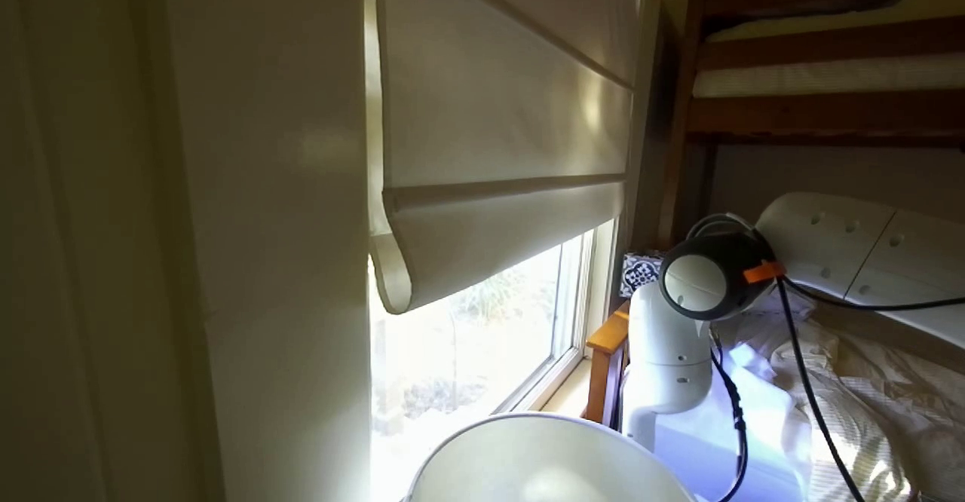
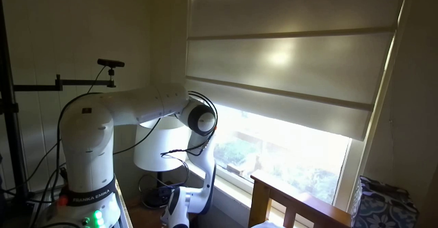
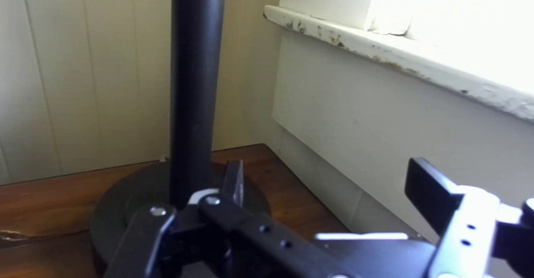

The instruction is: Move the lamp slightly to the left

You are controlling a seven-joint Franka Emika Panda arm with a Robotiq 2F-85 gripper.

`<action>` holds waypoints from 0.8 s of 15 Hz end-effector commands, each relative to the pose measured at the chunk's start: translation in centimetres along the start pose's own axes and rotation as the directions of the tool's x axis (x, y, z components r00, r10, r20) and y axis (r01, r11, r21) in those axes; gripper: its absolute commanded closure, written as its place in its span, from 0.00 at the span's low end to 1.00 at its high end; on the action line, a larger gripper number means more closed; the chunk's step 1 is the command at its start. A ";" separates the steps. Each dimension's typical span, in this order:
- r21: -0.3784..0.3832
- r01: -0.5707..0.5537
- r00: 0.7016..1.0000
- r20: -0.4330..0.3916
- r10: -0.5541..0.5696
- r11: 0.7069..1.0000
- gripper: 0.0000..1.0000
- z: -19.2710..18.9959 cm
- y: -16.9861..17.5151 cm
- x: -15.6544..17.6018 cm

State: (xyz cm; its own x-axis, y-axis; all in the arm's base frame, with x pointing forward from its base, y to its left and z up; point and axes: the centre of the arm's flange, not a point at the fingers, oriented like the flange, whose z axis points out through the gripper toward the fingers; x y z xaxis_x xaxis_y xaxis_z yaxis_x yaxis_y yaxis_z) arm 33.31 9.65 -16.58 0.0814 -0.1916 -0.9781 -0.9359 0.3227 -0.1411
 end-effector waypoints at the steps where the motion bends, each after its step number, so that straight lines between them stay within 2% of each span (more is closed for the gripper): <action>1: 0.026 0.002 1.000 -0.019 -0.002 1.000 0.00 -0.3 0.2 -0.8; 5: 0.025 0.010 1.000 -0.026 -0.010 1.000 0.00 -0.6 0.1 -1.5; 9: 0.104 0.106 0.994 -0.037 -0.102 0.989 0.00 -2.8 0.9 -3.1; 12: 0.169 0.202 0.979 -0.055 -0.196 0.965 0.00 -4.1 1.2 -4.4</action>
State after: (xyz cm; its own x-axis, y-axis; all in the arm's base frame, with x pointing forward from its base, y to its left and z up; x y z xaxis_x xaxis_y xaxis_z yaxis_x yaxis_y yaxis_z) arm 31.85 7.63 -14.41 0.1770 -0.2532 -0.9511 -0.8828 0.3865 -0.2672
